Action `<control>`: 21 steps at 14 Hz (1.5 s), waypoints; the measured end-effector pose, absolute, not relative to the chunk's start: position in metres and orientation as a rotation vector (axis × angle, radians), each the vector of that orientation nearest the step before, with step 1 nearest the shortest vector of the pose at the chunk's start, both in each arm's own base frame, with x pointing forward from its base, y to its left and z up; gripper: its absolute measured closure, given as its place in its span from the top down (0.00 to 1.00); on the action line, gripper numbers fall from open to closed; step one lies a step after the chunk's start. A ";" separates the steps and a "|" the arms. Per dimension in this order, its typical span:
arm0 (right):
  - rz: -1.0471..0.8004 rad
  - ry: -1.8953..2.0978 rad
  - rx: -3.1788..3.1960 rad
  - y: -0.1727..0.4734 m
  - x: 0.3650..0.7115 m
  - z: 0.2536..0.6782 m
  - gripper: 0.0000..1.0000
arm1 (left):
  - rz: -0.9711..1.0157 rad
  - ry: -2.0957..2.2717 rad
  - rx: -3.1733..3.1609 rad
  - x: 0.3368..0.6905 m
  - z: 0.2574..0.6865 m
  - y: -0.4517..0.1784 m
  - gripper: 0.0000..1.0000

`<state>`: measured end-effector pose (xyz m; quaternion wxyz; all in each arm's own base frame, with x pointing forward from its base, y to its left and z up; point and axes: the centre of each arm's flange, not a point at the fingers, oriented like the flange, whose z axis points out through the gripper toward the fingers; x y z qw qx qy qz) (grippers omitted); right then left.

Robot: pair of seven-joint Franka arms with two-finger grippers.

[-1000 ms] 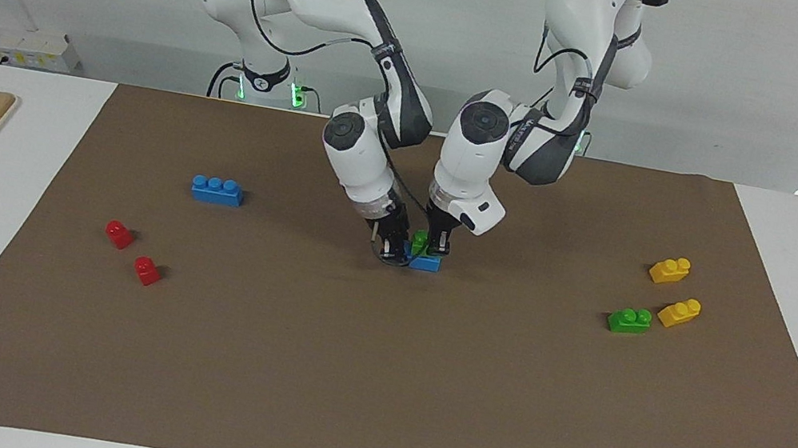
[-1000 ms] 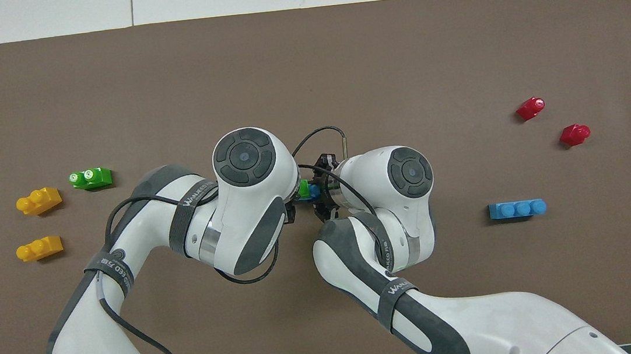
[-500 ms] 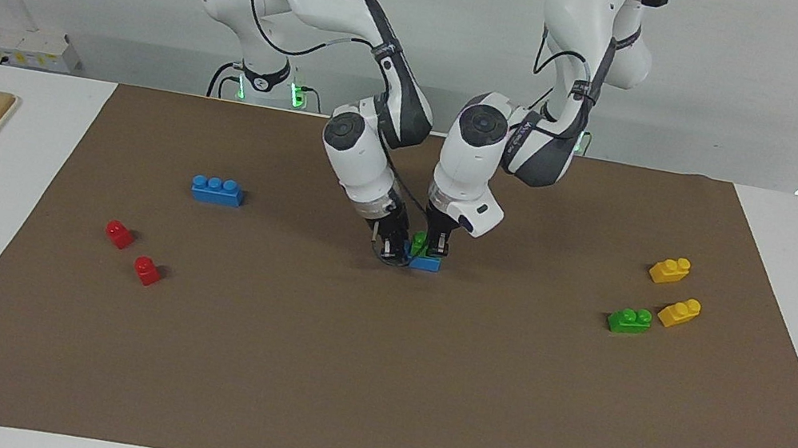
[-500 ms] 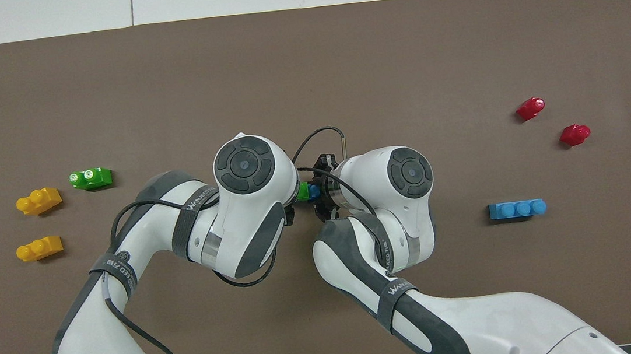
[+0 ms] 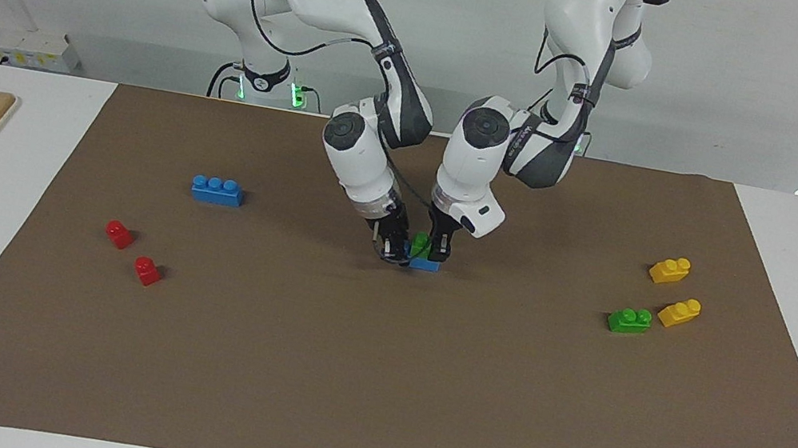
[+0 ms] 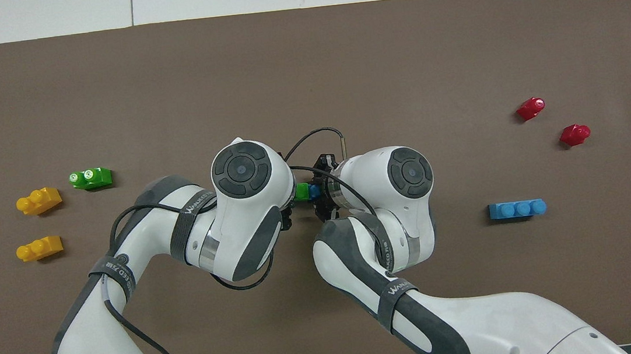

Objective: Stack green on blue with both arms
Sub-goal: 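Lower the green brick onto the blue brick with the left gripper while the right holds, then open both grippers and withdraw them from the stacked bricks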

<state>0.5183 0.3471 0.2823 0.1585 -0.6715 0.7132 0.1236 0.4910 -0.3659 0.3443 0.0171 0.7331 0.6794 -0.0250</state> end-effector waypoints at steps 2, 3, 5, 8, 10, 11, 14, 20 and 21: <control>0.353 2.062 -1.914 0.339 0.519 0.275 0.40 | -0.072 2.120 2.261 0.497 0.355 -0.360 0.97; 0.351 2.067 -1.908 0.337 0.520 0.275 0.45 | -0.068 2.127 2.244 0.500 0.365 -0.355 1.00; 0.346 2.081 -1.898 0.330 0.524 0.273 0.61 | -0.068 2.160 2.207 0.509 0.385 -0.336 1.00; 0.344 2.125 -1.849 0.304 0.538 0.274 0.98 | -0.073 2.180 2.194 0.518 0.409 -0.305 1.00; 0.366 2.145 -1.818 0.281 0.554 0.289 1.00 | -0.090 2.127 2.282 0.519 0.421 -0.283 1.00; 0.367 2.120 -1.823 0.269 0.562 0.305 1.00 | -0.105 2.099 2.332 0.520 0.426 -0.270 1.00; 0.328 1.963 -1.898 0.228 0.578 0.363 1.00 | -0.158 2.000 2.470 0.524 0.444 -0.223 1.00; 0.201 1.361 -2.383 0.151 0.589 0.408 1.00 | -0.190 1.641 2.686 0.535 0.481 -0.116 1.00; 0.192 1.287 -2.456 0.138 0.590 0.412 1.00 | -0.182 1.563 2.716 0.538 0.487 -0.089 1.00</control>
